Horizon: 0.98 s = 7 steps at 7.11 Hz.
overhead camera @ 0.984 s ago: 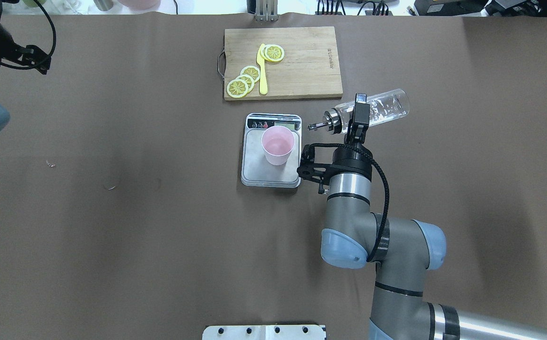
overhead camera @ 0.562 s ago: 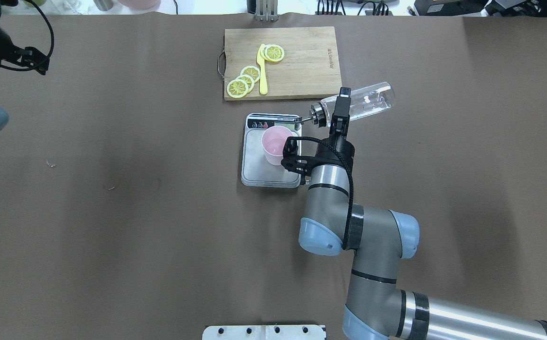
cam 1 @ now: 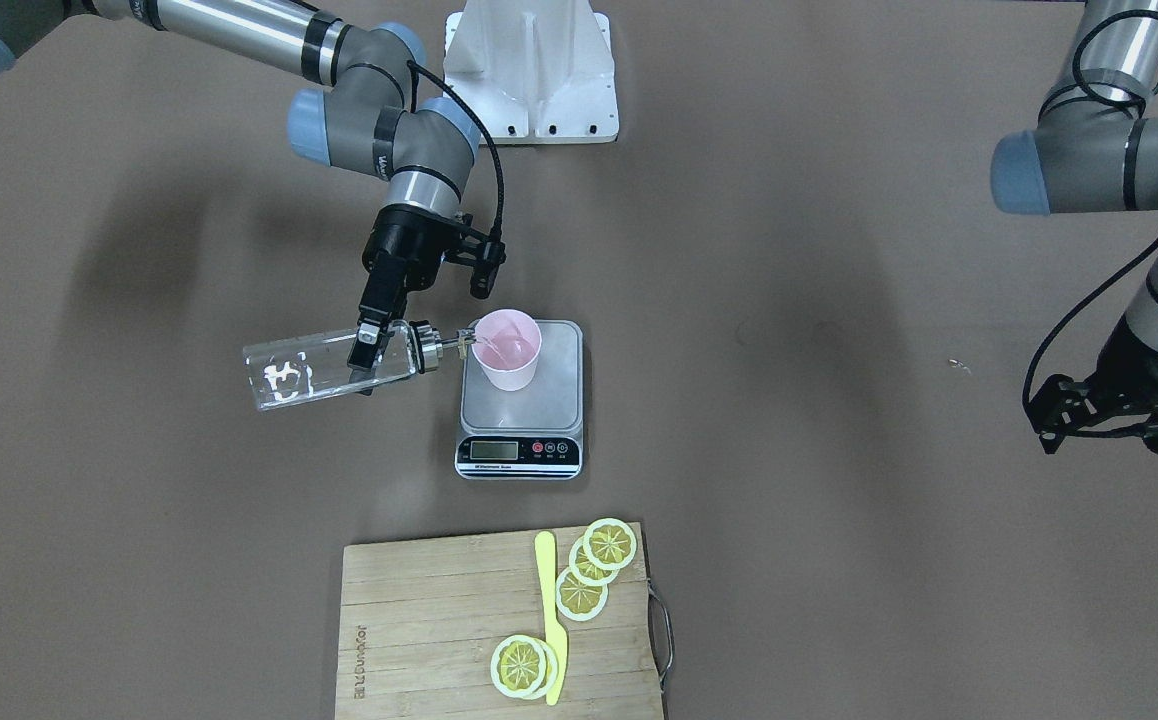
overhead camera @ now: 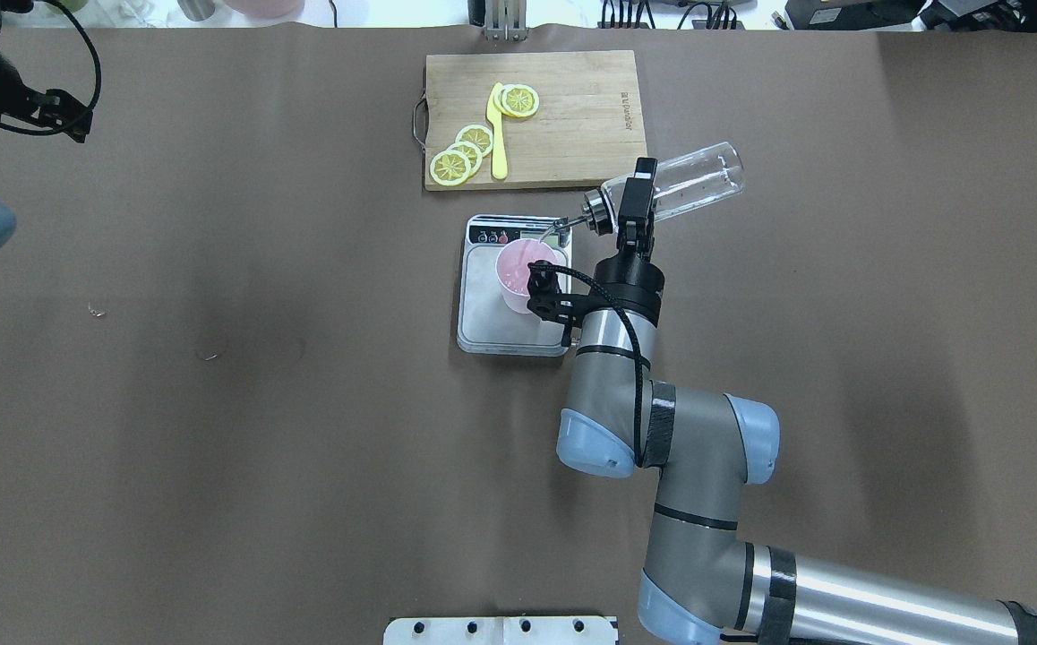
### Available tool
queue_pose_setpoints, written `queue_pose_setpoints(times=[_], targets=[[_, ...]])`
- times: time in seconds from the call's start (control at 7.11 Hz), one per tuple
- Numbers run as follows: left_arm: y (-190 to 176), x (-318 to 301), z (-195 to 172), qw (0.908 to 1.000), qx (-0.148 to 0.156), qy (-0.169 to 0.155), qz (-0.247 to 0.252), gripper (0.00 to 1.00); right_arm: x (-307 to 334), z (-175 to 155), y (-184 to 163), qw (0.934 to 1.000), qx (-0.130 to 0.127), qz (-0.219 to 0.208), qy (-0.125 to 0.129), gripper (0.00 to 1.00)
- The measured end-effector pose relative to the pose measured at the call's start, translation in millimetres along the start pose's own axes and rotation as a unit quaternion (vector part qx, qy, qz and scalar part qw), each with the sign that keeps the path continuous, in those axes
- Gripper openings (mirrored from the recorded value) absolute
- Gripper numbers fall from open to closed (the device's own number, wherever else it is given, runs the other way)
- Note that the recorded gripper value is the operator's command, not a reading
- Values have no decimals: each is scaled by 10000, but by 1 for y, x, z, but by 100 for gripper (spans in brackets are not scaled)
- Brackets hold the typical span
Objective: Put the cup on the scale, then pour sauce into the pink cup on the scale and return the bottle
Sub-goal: 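Tilt the bottle spout down over the pink cup with the right gripper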
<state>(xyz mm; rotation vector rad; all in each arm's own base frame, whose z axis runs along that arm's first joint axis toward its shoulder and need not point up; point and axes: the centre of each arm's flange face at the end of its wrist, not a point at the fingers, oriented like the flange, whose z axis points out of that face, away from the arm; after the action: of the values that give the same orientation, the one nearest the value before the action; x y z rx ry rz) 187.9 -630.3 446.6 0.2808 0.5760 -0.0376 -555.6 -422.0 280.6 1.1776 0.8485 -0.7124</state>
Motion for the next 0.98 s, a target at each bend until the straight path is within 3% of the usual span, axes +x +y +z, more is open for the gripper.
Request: queue_pose_setpoints(times=[0.28, 0.56, 0.7, 0.98], targets=[[0, -1, 1, 10000, -10, -7, -11, 98, -1, -2, 0, 10000, 12, 21, 50, 0], [-1, 0, 1, 10000, -4, -4, -11, 98, 0, -4, 2, 9988, 97, 472, -46, 0], [-2, 1, -1, 10000, 9, 3, -10, 98, 1, -4, 4, 9959, 185, 861, -223, 0], [-4, 4, -4, 10000, 38, 18, -4, 98, 0, -2, 6, 9825, 300, 1722, -644, 0]])
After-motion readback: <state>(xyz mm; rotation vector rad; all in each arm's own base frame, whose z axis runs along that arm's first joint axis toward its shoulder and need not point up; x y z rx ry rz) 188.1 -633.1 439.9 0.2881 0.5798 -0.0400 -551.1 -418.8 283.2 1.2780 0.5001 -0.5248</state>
